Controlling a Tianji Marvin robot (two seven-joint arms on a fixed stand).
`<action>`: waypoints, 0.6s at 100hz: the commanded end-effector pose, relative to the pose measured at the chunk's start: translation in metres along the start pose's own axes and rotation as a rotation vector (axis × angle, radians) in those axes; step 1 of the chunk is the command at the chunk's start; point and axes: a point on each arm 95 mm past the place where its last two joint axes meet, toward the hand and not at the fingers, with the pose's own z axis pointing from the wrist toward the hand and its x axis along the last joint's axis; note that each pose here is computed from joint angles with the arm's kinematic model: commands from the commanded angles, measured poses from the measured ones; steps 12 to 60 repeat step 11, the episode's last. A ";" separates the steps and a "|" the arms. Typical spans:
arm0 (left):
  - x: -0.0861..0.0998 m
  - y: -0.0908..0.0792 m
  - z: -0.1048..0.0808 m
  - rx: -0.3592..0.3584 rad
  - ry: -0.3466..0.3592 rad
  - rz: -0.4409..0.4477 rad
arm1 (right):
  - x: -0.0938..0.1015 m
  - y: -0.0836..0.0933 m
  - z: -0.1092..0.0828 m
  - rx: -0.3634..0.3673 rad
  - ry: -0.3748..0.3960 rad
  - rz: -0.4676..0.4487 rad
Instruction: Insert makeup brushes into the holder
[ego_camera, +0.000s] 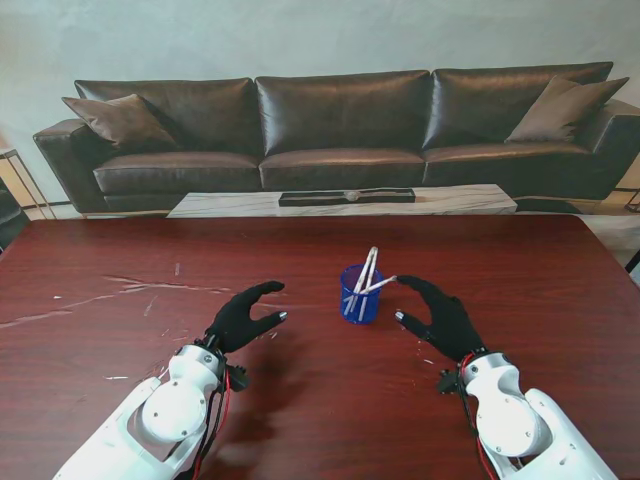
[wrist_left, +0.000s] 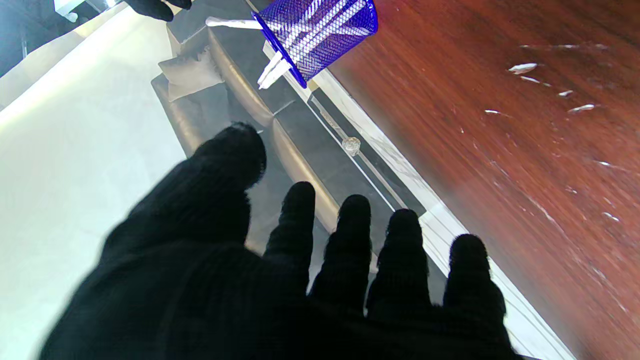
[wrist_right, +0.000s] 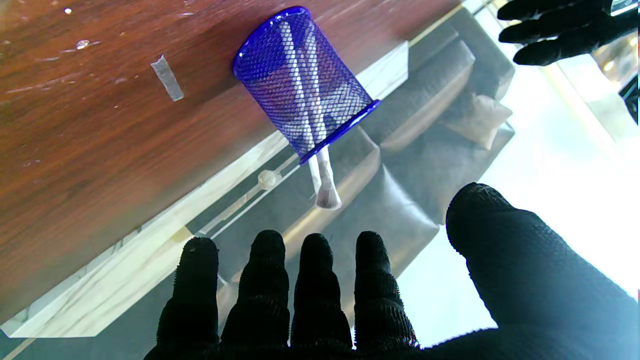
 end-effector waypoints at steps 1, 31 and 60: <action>0.000 0.000 -0.001 0.003 0.005 0.002 | 0.003 -0.003 -0.002 0.002 0.001 0.004; -0.001 -0.001 -0.001 0.004 0.005 0.002 | 0.003 -0.003 -0.002 0.004 -0.001 0.005; -0.001 -0.001 -0.001 0.004 0.005 0.002 | 0.003 -0.003 -0.002 0.004 -0.001 0.005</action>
